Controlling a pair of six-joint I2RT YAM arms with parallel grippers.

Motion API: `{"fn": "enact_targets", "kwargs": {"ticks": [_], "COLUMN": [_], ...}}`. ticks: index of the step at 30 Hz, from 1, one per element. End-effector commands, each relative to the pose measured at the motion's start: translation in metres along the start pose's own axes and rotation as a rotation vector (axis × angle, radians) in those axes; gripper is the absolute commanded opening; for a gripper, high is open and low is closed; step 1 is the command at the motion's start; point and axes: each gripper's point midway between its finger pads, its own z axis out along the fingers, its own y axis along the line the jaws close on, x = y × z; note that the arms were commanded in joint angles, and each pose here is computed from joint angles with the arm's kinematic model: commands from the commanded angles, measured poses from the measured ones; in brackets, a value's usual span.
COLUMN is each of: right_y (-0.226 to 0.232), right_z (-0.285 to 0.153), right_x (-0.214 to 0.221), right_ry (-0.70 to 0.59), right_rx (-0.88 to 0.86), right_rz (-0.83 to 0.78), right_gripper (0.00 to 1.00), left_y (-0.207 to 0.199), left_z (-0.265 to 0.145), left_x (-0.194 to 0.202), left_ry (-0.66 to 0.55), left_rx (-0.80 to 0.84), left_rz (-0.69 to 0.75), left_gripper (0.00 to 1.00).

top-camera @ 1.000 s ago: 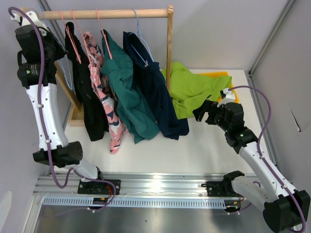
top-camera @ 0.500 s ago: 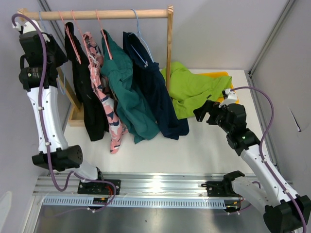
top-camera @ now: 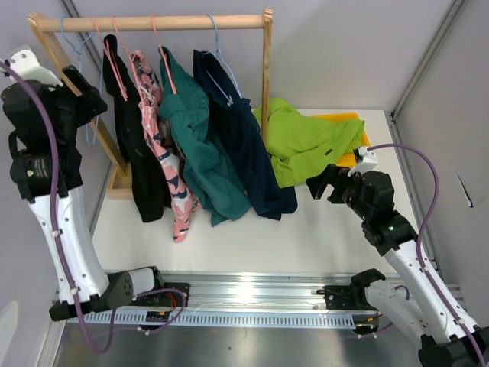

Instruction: Remove the shorts from the hanger

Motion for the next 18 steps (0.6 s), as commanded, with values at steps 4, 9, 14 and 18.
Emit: {"fn": "enact_targets", "kwargs": {"ticks": [4,9,14,18], "right_y": [0.006,0.008,0.005,0.003], "right_z": [-0.012,-0.014,-0.015,-0.013], "right_x": [-0.012,-0.013,-0.011,-0.007], "right_ry": [-0.037,-0.041,-0.037,-0.028], "right_rx": [0.006,0.01,0.024,0.027], "right_rz": [0.005,0.005,0.0,-0.011], "right_gripper": [0.99,1.0,0.99,0.99], "left_y": [-0.025,-0.031,-0.038,-0.044], "left_z": [-0.001,0.016,0.038,0.05], "left_x": [-0.001,0.016,0.026,0.028], "left_ry": [-0.013,0.031,0.056,0.064], "left_rx": [0.128,0.162,0.19,0.209], "left_rz": [-0.053,-0.059,-0.077,-0.084], "left_gripper": [0.77,0.73,0.73,0.72]}}
